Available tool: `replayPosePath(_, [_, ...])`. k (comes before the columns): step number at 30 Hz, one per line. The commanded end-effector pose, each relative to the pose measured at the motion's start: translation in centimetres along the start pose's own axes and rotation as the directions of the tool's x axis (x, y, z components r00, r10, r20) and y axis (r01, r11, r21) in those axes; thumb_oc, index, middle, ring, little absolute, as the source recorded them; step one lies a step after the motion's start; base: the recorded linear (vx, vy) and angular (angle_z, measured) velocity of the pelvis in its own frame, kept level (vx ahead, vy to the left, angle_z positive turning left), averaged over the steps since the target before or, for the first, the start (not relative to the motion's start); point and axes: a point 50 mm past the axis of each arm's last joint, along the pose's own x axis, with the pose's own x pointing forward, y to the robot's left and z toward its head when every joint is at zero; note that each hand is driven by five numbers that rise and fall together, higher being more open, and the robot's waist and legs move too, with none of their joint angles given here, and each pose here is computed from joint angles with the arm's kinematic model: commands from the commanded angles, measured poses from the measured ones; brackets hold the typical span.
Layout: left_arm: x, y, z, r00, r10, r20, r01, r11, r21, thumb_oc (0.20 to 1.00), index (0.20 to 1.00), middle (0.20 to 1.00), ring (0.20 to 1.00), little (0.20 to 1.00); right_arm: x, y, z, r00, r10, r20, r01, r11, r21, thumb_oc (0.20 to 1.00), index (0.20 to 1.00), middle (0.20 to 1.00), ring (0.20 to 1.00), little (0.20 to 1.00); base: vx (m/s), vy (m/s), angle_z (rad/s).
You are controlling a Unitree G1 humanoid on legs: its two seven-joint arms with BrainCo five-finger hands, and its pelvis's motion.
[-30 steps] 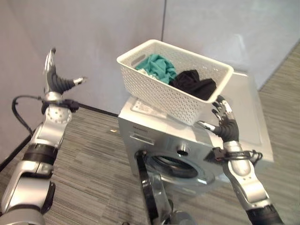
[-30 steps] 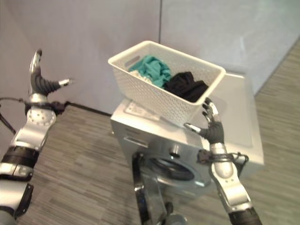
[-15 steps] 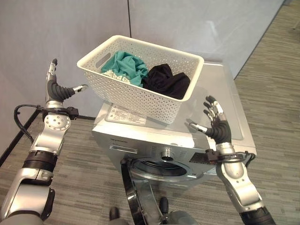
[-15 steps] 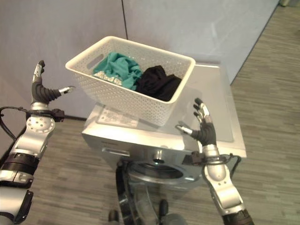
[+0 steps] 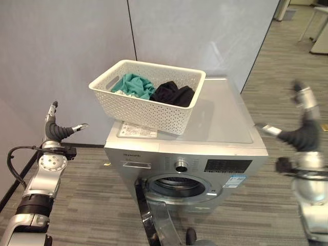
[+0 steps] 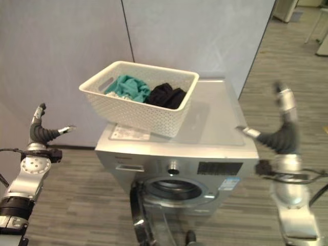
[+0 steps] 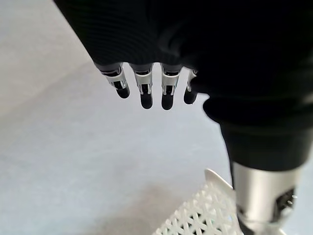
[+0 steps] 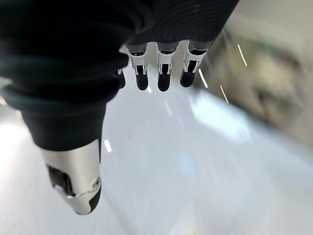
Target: Grab the laundry basket,head to the washer,open it,put in the laundry and shut it.
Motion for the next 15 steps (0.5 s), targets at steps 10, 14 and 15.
replayPosePath(10, [0.1, -2.3, 3.2, 0.978, -0.123, 0.167, 0.127, 0.992, -0.013, 1.0, 1.0, 1.0, 1.0, 1.0, 6.6, 0.8, 4.5, 0.935, 0.132, 0.329, -0.09, 0.986, -0.14, 1.0, 1.0, 1.0, 1.0, 1.0, -0.01, 0.004, 0.04])
replayPosePath(14, [0.5, -4.5, 5.0, 0.958, -0.189, 0.216, 0.201, 0.979, -0.034, 1.0, 1.0, 1.0, 1.0, 1.0, 9.9, 4.9, 3.7, 0.912, 0.319, 0.257, -0.295, 0.947, -0.129, 1.0, 1.0, 1.0, 1.0, 1.0, -0.01, 0.001, 0.03])
replayPosePath(15, [0.6, -4.9, 5.3, 0.955, -0.2, 0.22, 0.214, 0.976, -0.045, 1.0, 1.0, 1.0, 1.0, 1.0, 10.8, 6.1, 2.9, 0.914, 0.349, 0.208, -0.335, 0.937, -0.1, 1.0, 1.0, 1.0, 1.0, 1.0, -0.02, 0.009, 0.3])
